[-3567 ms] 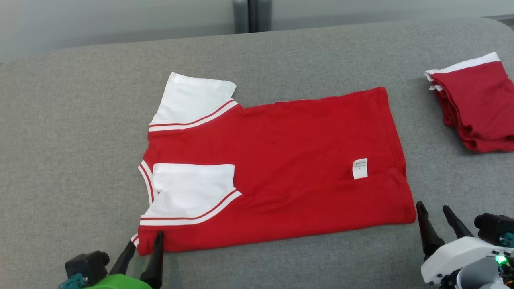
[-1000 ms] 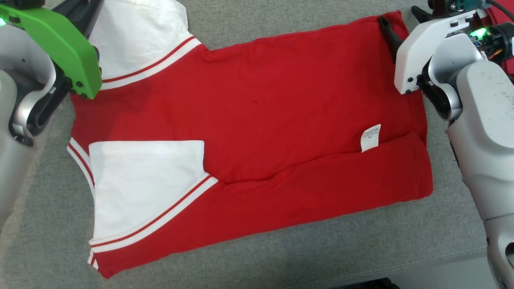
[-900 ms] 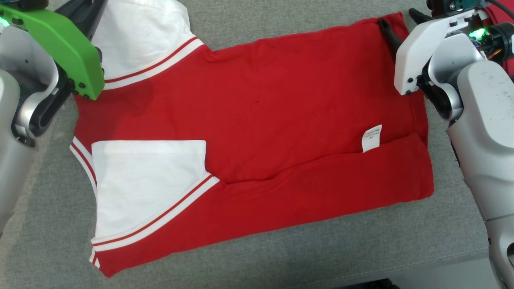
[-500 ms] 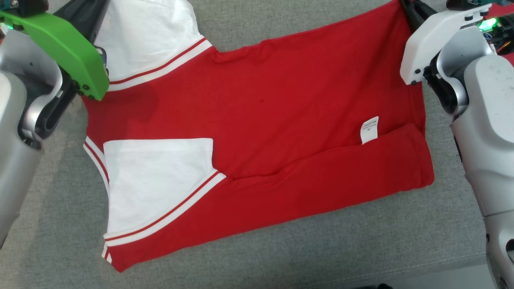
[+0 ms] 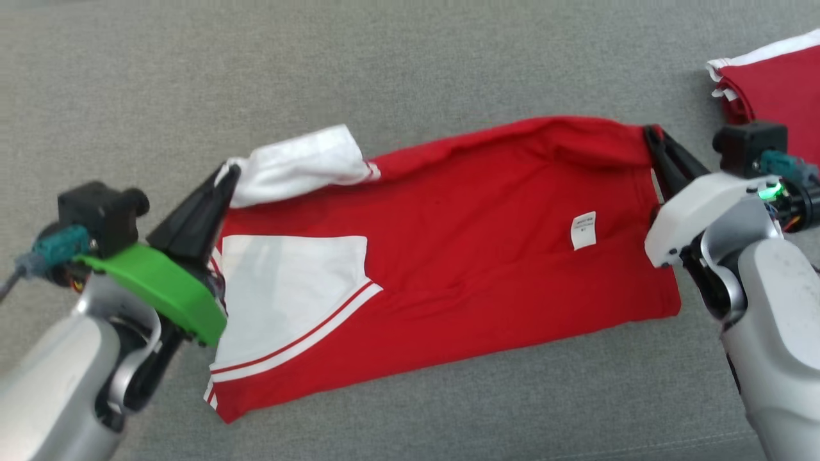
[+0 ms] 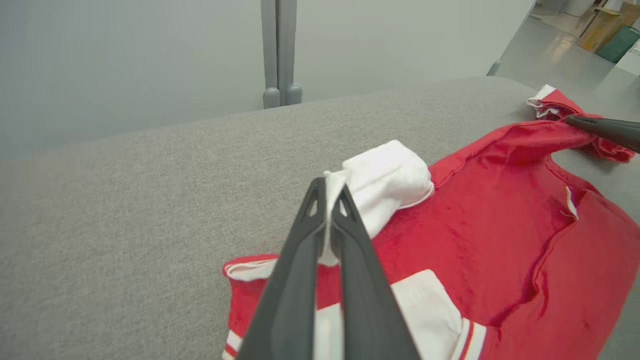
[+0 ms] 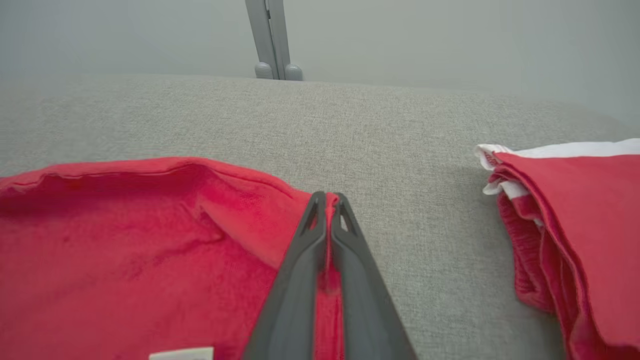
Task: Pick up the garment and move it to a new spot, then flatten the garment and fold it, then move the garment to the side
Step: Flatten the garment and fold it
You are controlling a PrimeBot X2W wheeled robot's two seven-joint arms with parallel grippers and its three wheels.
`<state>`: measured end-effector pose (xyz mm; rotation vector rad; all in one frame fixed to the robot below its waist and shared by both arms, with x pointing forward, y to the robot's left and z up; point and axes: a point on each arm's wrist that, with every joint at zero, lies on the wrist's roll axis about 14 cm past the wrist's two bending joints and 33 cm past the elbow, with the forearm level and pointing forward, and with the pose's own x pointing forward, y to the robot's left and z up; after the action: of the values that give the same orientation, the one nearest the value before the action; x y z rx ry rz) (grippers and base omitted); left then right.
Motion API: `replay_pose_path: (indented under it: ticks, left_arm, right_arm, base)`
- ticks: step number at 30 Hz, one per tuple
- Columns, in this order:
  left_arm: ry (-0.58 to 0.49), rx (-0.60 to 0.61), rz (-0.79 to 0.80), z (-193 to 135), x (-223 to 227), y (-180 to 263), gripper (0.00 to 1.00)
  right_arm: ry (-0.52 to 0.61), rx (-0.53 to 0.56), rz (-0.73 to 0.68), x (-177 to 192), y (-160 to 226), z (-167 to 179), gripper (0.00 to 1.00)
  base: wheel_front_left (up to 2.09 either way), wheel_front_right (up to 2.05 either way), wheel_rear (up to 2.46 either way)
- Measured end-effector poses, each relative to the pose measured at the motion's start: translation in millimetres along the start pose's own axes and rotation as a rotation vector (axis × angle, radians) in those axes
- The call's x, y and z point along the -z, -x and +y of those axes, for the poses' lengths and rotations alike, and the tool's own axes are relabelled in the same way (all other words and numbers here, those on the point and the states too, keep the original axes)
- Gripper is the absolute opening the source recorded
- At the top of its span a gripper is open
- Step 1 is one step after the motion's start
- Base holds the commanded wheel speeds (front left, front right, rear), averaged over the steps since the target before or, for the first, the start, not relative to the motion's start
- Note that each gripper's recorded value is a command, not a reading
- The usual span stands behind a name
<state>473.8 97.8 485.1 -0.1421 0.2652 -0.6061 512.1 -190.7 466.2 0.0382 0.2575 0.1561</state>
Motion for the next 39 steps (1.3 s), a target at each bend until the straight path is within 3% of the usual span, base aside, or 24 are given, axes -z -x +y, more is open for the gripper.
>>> replay_pose_path:
  ticks: [8,16,17,18,19,20,27,39]
  left_arm:
    - [0.168,-0.066,0.001,-23.4,36.6,43.5,0.00]
    - [0.245,-0.125,-0.013,-24.7,56.2,62.5,0.00]
    - [0.257,-0.127,-0.006,-26.2,60.1,63.8,0.00]
    - [0.278,-0.124,0.005,-29.5,65.3,65.4,0.10]
    - [0.289,-0.125,0.011,-31.8,70.0,67.3,0.33]
    - [0.294,-0.129,0.012,-32.5,72.5,68.8,1.00]
    - [0.332,-0.220,-0.058,-22.4,73.0,79.8,1.00]
    - [0.294,-0.347,-0.209,-9.3,47.0,93.0,1.00]
  right_arm:
    - [-0.061,0.053,0.032,22.9,40.0,-4.6,0.00]
    - [-0.076,0.087,0.032,27.7,53.6,-6.8,0.02]
    - [-0.079,0.094,0.034,29.5,55.4,-7.6,0.31]
    - [-0.086,0.105,0.035,31.5,57.4,-8.6,0.90]
    - [-0.090,0.110,0.036,33.7,59.5,-8.4,1.00]
    - [-0.089,0.114,0.036,35.1,61.0,-8.2,1.00]
    - [-0.142,0.174,0.022,44.6,78.0,-16.6,1.00]
    - [-0.164,0.208,0.005,42.8,82.8,-20.7,1.00]
  base:
    - [0.00,0.00,0.00]
    - [0.00,0.00,0.00]
    - [0.00,0.00,0.00]
    - [0.00,0.00,0.00]
    - [0.00,0.00,0.00]
    - [0.00,0.00,0.00]
    - [0.00,0.00,0.00]
    - [0.00,0.00,0.00]
